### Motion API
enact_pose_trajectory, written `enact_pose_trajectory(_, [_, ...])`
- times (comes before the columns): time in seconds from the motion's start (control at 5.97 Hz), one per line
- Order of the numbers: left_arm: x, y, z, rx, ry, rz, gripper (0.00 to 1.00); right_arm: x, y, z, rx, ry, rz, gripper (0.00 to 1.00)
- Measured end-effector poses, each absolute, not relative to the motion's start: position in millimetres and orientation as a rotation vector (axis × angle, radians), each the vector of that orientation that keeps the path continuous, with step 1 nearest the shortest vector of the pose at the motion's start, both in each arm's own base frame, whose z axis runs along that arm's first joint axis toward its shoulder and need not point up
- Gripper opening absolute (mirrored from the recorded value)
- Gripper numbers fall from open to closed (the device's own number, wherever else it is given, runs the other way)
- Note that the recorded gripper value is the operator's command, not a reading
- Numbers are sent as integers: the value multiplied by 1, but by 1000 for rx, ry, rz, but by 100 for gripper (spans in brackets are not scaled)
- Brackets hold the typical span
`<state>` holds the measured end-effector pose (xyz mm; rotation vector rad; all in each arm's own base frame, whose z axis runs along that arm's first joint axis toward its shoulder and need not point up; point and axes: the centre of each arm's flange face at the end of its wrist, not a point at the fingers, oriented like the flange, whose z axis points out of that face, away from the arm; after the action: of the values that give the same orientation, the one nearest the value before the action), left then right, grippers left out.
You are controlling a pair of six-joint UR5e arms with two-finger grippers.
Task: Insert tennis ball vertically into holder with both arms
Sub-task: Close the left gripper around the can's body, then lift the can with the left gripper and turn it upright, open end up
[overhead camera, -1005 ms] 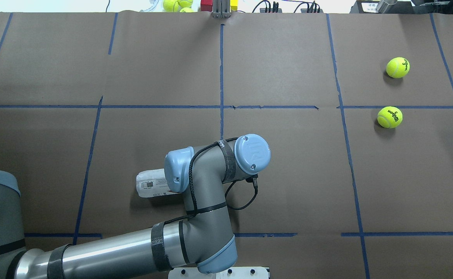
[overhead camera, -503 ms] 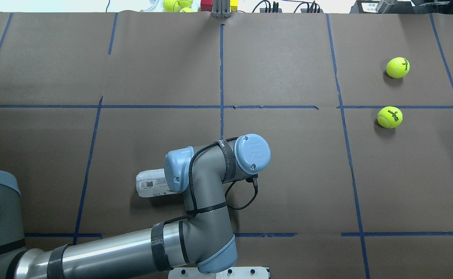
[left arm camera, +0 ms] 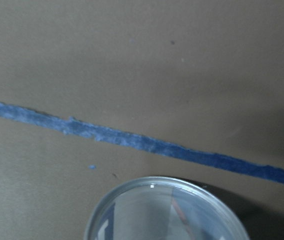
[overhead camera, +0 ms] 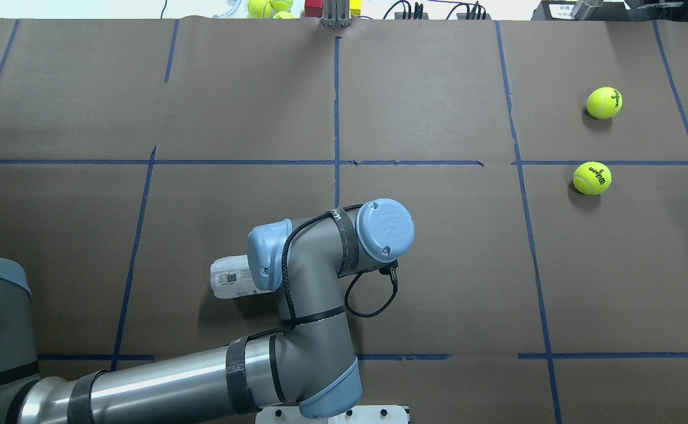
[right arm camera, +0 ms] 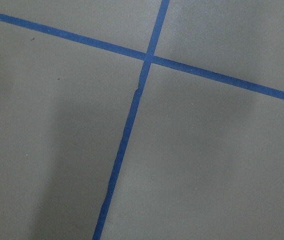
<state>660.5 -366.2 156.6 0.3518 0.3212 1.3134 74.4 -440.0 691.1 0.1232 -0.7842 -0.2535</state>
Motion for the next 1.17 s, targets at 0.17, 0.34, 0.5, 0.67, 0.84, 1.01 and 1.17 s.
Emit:
enact_pose_trajectory(0.17, [643,-368,134,403,353,1301,73,74,-440,691,123,-784,-254,100])
enact_pose_trajectory(0.34, [616,-371,105,476,396,1279,73,74,-440,691,123,-784,-253,100])
enact_pose_trajectory(0.5, [581,-376,75,555,446,1248,73,74,-440,691,123,-784,-253,100])
enact_pose_trajectory(0.67, [550,-383,47,649,519,1215,73,74,-440,691,123,-784,-253,100])
enact_pose_trajectory(0.84, [528,-387,25,760,607,1185,73,74,-440,691,123,-784,-253,100])
enact_pose_trajectory(1.01, [517,-390,9,877,691,1149,73,74,-440,692,122,-784,-253,100])
enact_pose_trajectory(1.17, [510,-391,4,991,773,1100,73,74,-440,691,123,-784,-253,100])
